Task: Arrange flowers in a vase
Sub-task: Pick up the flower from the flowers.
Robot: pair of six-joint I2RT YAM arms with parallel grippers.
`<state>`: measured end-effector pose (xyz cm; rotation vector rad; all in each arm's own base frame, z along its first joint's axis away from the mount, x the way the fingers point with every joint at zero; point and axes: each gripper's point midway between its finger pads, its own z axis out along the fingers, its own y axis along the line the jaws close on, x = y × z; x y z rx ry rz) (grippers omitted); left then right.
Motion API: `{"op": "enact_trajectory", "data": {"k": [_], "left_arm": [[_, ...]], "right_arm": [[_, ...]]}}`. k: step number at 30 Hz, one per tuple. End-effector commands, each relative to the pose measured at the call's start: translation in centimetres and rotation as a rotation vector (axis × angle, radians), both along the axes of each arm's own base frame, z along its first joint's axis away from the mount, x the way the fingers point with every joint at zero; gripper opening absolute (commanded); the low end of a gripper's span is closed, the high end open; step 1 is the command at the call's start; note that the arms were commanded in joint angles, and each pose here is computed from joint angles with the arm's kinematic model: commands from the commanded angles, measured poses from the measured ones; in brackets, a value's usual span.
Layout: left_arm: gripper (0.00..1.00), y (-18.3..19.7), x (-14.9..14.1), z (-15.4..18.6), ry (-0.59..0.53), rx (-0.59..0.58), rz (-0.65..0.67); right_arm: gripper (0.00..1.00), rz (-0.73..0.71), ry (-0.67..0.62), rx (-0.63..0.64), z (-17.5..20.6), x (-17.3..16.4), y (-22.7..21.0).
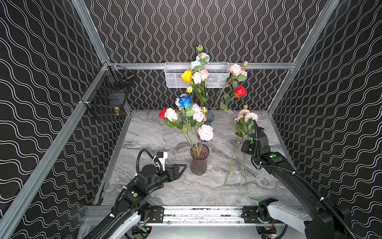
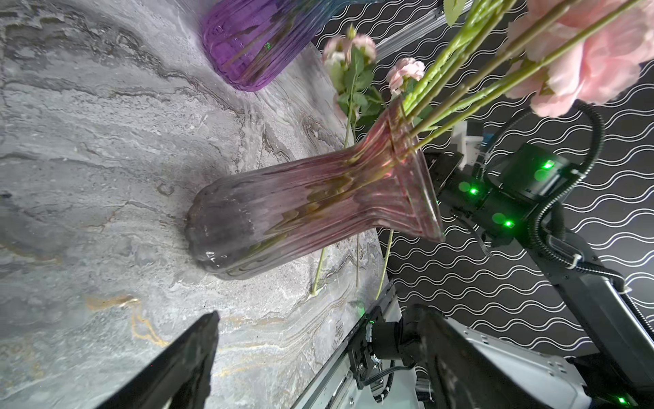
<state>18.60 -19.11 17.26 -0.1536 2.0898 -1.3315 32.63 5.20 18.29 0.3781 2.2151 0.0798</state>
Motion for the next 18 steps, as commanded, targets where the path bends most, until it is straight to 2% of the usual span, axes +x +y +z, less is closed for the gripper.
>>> {"op": "enact_trajectory", "data": {"k": [1, 5, 7, 10, 11, 14, 18], "left_arm": [[0.92, 0.1, 0.0, 0.5, -0.025, 0.014, -0.006], [0.93, 0.7, -0.2, 1.5, -0.061, 0.036, 0.009], [0.94, 1.1, -0.1, 1.6, -0.075, 0.041, 0.030], [0.94, 1.4, -0.3, 1.8, -0.087, 0.041, 0.038], [0.94, 1.5, -0.3, 1.8, -0.089, 0.046, 0.041], [0.95, 1.7, -0.6, 2.0, -0.096, 0.057, 0.039], [0.95, 2.2, -0.6, 2.3, -0.111, 0.081, 0.057]], "right_arm": [[0.00, -0.029, -0.032, -0.027, 1.8, -0.1, -0.5], [0.00, 0.040, -0.095, 0.032, 4.2, 0.0, 1.2], [0.00, 0.083, -0.067, 0.052, 2.7, 0.4, 2.2], [0.00, 0.049, 0.051, 0.012, -0.2, 0.5, 1.8], [0.00, 0.031, 0.049, 0.002, -0.2, 0.5, 1.4], [0.00, 0.054, -0.063, 0.054, 1.5, 0.7, 1.9], [0.00, 0.058, -0.119, 0.101, 3.9, 0.1, 2.0]]}}
